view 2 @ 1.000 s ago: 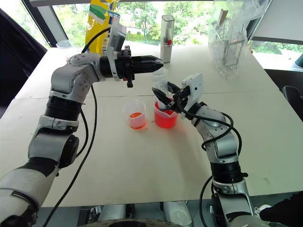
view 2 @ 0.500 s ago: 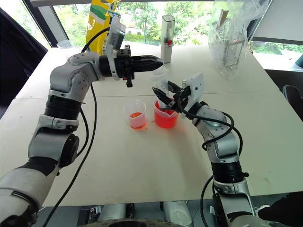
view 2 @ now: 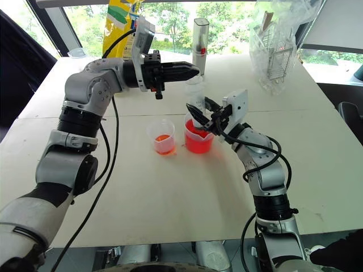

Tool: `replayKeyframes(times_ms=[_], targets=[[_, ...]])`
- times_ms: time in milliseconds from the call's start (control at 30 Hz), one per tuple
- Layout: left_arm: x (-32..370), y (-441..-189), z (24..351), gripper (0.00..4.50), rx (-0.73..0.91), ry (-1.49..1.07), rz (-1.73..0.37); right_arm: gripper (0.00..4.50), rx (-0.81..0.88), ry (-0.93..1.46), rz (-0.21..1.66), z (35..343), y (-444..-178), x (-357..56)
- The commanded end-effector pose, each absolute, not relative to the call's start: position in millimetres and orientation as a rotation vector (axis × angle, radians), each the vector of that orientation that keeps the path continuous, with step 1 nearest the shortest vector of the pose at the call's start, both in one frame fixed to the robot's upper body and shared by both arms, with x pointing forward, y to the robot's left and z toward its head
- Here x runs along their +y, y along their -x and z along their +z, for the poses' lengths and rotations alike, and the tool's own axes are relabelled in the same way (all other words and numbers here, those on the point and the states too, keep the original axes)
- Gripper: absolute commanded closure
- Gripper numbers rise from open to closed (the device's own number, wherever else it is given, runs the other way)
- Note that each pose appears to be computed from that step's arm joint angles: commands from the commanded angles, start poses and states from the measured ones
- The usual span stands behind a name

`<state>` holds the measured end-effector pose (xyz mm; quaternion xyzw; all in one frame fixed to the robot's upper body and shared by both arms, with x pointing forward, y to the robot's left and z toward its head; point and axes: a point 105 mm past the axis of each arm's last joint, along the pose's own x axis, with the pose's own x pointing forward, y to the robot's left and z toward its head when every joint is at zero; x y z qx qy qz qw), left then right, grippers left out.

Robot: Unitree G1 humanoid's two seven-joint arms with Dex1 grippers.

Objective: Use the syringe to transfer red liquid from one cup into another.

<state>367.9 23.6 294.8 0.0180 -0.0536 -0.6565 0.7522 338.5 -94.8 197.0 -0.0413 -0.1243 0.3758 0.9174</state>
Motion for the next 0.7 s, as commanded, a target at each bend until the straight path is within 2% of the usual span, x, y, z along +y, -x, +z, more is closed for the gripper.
replayKeyframes(times_ms=[33, 500, 700], targets=[[34.1, -359.2, 358.8, 4.47, -0.365, -0.107, -1.378, 3.14, -0.177, 0.087, 0.836, 172.7, -332.4, -84.2], [33.3, -360.3, 362.1, 4.47, -0.382, -0.106, -1.371, 3.14, -0.18, 0.096, 0.846, 174.5, -331.6, -84.0], [31.4, -359.1, 351.6, 4.47, -0.36, -0.12, -1.386, 3.14, -0.228, 0.106, 0.838, 188.6, -332.1, -84.2]])
